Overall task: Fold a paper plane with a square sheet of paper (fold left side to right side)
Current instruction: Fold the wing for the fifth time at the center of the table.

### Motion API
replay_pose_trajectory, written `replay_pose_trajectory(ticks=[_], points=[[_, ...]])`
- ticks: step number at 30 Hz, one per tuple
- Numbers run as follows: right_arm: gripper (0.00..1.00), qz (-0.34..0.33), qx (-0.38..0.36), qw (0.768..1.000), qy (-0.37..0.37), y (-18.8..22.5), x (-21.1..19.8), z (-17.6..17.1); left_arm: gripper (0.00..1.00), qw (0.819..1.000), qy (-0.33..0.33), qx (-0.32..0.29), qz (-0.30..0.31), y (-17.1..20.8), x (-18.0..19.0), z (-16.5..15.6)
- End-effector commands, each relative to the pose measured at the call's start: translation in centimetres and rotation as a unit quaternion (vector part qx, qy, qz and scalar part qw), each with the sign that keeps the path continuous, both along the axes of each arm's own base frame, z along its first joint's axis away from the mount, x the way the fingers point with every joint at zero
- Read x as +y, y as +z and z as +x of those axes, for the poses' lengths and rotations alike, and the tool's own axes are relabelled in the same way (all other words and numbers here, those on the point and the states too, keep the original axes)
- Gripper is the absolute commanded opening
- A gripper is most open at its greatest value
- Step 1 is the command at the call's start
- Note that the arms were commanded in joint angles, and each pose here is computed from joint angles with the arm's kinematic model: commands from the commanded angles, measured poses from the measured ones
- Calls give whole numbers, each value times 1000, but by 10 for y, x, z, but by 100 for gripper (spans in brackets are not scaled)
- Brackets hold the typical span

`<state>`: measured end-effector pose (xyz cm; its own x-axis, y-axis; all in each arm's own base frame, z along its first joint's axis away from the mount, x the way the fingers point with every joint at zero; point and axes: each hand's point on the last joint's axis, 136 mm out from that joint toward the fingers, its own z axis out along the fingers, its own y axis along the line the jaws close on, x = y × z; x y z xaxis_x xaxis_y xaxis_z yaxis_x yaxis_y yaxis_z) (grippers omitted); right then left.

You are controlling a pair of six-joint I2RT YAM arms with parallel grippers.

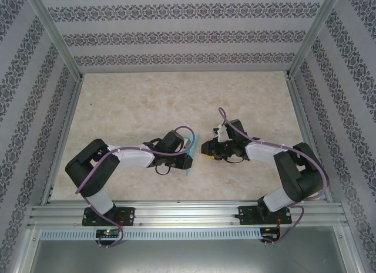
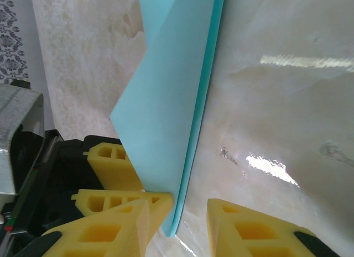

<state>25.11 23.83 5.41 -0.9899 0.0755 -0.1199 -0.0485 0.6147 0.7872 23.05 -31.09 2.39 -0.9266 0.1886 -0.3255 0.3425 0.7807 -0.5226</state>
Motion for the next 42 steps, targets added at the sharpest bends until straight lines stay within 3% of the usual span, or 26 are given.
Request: replay_pose_trajectory(ticks=[1,27,42], points=[[33,7,-18,1000,-4,3,12,11,29,999,14,1,-30,5,-1,5],[26,9,-8,1000,1,-19,43,34,27,999,25,20,-35,-7,4,3],[36,-43,-7,999,12,-27,37,29,27,999,27,21,-34,-8,5,3]])
